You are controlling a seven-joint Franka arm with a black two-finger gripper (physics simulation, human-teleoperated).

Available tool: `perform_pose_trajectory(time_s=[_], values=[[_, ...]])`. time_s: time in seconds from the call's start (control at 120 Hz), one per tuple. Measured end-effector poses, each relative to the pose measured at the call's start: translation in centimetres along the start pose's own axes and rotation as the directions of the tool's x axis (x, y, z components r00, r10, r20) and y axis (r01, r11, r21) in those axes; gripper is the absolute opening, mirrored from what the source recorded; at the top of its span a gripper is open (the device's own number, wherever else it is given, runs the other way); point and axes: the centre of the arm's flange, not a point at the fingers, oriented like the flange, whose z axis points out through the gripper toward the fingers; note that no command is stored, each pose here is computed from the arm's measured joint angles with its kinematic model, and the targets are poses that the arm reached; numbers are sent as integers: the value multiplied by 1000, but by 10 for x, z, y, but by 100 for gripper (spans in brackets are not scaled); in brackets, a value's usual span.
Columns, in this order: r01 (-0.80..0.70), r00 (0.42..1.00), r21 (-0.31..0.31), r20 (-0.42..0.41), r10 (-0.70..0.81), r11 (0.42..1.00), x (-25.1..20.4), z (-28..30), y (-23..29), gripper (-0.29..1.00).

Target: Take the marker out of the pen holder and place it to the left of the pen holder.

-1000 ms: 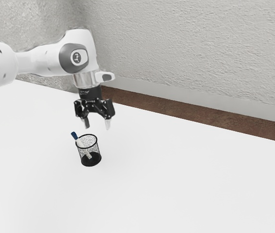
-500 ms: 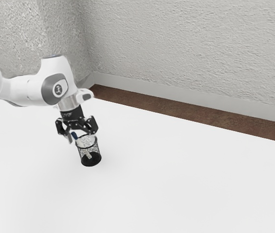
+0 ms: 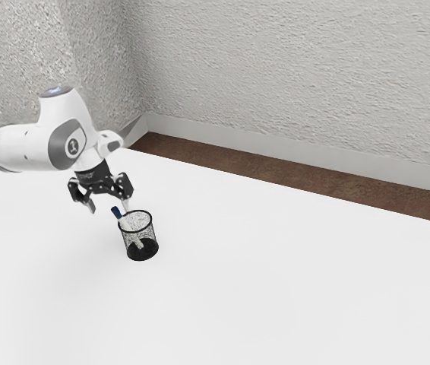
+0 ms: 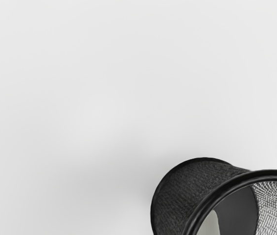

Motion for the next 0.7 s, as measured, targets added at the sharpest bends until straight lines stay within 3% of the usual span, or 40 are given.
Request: perform_pose_trajectory(time_s=[0.375, 0.7], values=[[-21, 999, -4, 32, 21, 1000, -8, -3, 10, 59], [-32, 998, -6, 46, 32, 999, -9, -3, 15, 40]])
